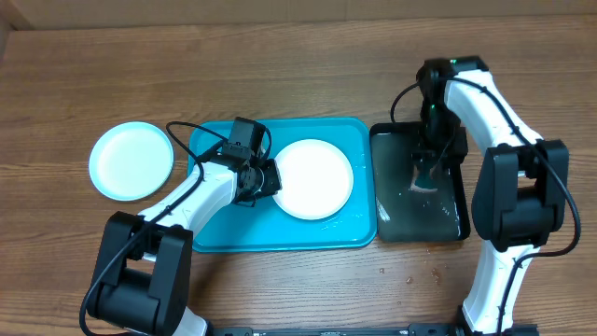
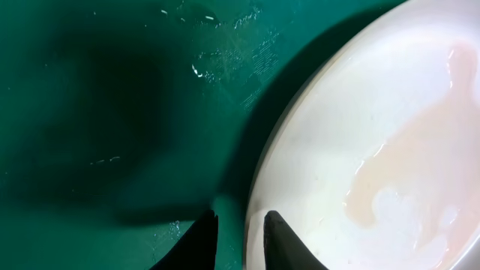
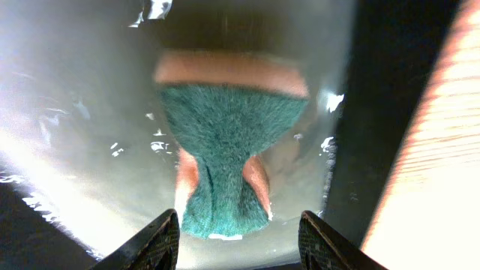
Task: Clean dirty plates on tray and stack at the side
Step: 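Drop the sponge in the black tray and raise right gripper away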
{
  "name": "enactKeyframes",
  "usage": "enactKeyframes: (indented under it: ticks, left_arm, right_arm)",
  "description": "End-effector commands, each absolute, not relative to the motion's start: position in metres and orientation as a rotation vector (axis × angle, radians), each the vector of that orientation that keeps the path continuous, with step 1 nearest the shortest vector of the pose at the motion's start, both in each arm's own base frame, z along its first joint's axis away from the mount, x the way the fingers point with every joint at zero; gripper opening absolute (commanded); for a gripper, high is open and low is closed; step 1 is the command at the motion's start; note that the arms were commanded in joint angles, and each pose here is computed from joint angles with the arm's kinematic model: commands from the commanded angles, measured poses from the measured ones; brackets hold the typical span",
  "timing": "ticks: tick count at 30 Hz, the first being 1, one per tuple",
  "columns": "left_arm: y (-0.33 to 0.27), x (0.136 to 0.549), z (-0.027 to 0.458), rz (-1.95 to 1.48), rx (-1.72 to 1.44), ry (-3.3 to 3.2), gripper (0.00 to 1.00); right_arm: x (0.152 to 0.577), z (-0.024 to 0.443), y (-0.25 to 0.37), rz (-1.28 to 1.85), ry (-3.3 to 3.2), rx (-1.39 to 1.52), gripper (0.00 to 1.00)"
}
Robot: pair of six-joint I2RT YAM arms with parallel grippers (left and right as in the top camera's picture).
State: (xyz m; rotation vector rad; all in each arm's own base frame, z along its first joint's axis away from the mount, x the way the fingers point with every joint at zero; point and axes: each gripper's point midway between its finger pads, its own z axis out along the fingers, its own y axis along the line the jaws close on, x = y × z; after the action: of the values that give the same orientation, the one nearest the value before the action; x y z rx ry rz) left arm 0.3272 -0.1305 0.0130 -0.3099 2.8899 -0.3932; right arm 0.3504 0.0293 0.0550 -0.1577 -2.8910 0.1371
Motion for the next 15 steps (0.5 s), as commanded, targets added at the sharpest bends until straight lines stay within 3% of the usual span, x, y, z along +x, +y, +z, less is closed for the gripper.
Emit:
enactKeyframes:
  ticks: [1, 6, 8, 9, 10, 11, 15]
  left_arm:
    - [-0.132, 0.331, 0.016, -0.378, -0.287, 2.878, 0.23]
    - [-0.125, 0.326, 0.01, -0.332, -0.297, 2.889, 0.22]
    - [-0.124, 0.324, 0.007, -0.322, -0.299, 2.889, 0.21]
    - [-0.124, 0.324, 0.006, -0.324, -0.299, 2.888, 0.21]
    - [-0.124, 0.324, 0.006, -0.324, -0.303, 2.887, 0.21]
    - [-0.124, 0.324, 0.005, -0.327, -0.309, 2.884, 0.19]
    - [-0.124, 0.324, 0.005, -0.328, -0.308, 2.881, 0.16]
  right_arm:
    - [0.38, 0.092, 0.013, 0.105, -3.012, -0.296, 0.52]
    - [0.389, 0.102, -0.034, 0.089, -3.02, -0.534, 0.53]
    - [0.388, 0.101, -0.053, 0.085, -3.008, -0.61, 0.66]
    - [0.387, 0.1, -0.064, 0.084, -3.001, -0.651, 0.76]
    - [0.385, 0.1, -0.073, 0.082, -2.993, -0.686, 0.94]
    - [0.384, 0.1, -0.086, 0.08, -2.986, -0.737, 1.0]
    - [0.389, 0.1, -0.116, 0.077, -3.003, -0.856, 1.0]
